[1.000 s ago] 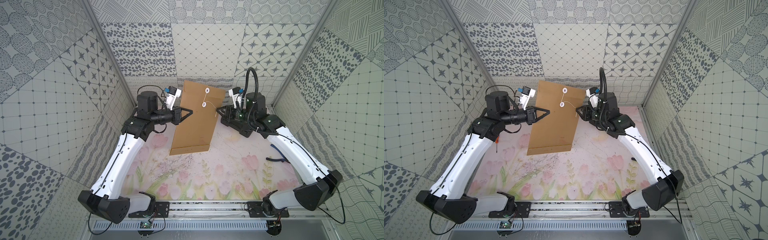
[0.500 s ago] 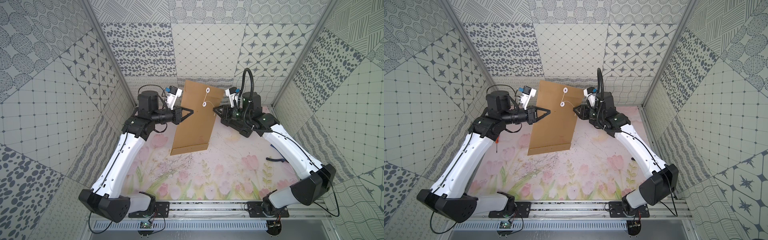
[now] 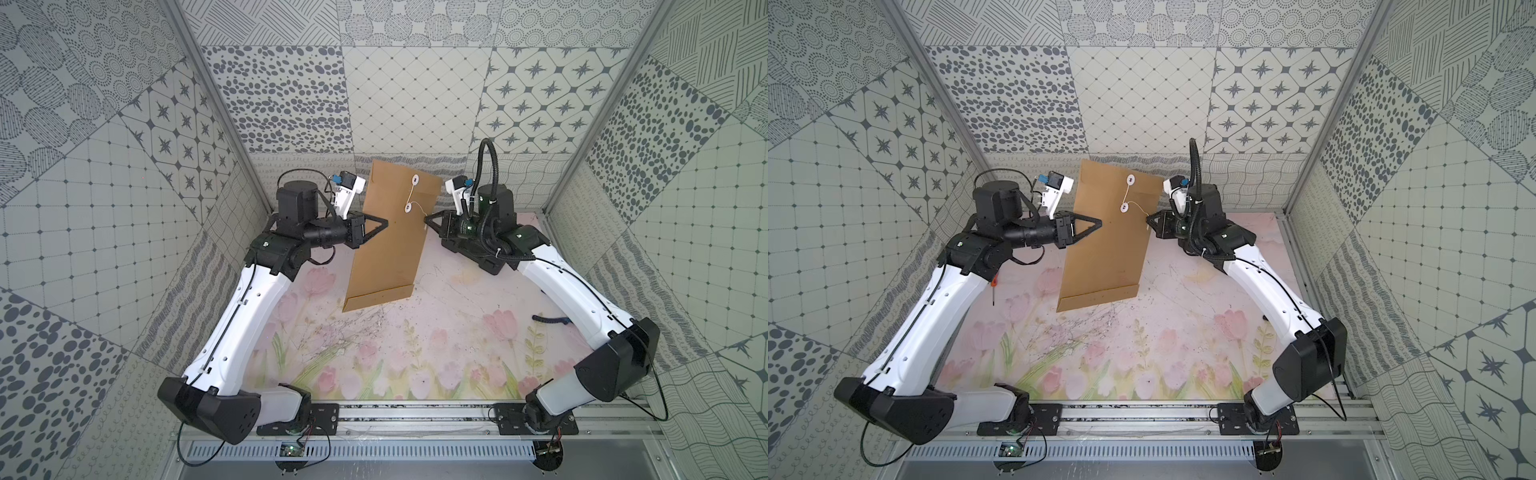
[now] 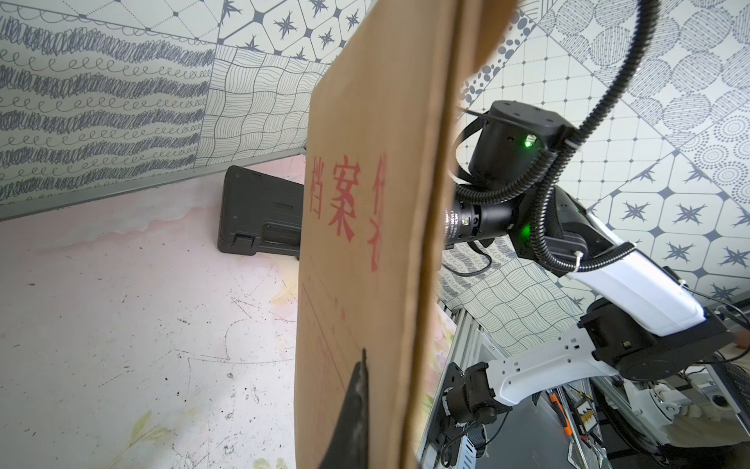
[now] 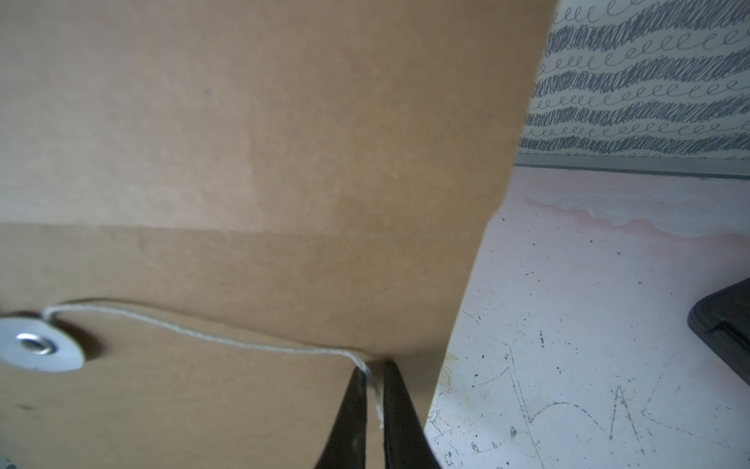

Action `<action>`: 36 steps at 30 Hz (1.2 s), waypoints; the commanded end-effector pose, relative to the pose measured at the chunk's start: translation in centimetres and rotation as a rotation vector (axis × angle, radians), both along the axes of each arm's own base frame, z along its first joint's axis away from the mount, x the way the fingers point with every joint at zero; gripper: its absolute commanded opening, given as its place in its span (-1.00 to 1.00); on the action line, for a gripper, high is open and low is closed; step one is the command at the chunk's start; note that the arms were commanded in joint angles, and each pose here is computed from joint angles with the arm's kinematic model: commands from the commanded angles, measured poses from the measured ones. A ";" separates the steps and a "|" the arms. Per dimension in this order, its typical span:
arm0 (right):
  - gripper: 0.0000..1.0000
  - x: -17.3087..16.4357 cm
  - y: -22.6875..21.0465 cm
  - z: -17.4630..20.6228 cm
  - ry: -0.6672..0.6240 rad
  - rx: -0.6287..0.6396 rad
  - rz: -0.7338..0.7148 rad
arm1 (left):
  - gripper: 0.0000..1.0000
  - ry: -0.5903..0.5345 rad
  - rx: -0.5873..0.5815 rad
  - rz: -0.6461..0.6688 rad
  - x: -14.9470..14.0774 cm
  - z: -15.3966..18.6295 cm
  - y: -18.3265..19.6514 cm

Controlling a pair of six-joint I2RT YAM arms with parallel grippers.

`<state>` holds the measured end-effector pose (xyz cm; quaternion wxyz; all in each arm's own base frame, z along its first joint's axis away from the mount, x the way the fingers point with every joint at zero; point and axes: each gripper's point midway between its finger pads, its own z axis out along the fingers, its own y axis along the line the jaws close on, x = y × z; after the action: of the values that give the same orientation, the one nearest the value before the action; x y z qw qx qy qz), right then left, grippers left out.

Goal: Close the mouth of the file bag
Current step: Close the file bag.

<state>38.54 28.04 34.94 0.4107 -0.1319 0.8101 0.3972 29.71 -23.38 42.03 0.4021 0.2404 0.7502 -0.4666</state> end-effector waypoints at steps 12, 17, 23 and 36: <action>-1.00 -0.8 -2.1 3.2 -0.078 -0.032 -0.072 | -1.00 -0.047 0.024 0.024 0.3 0.4 0.1; -1.00 -0.8 -3.8 3.9 -0.099 -0.125 -0.138 | -1.00 -0.037 0.019 0.016 0.4 0.2 0.0; -1.00 -0.8 -3.9 6.1 -0.148 -0.148 -0.152 | -1.00 -0.028 0.014 0.004 0.2 -0.1 -0.3; -1.00 -0.6 0.5 11.0 -0.240 -0.157 -0.073 | -1.00 -0.007 0.012 -0.015 0.0 -1.0 -1.1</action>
<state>38.07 27.08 45.80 0.5078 -0.1550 0.7894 0.3081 29.79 -23.92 40.71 0.3932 0.2395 0.7604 -0.4580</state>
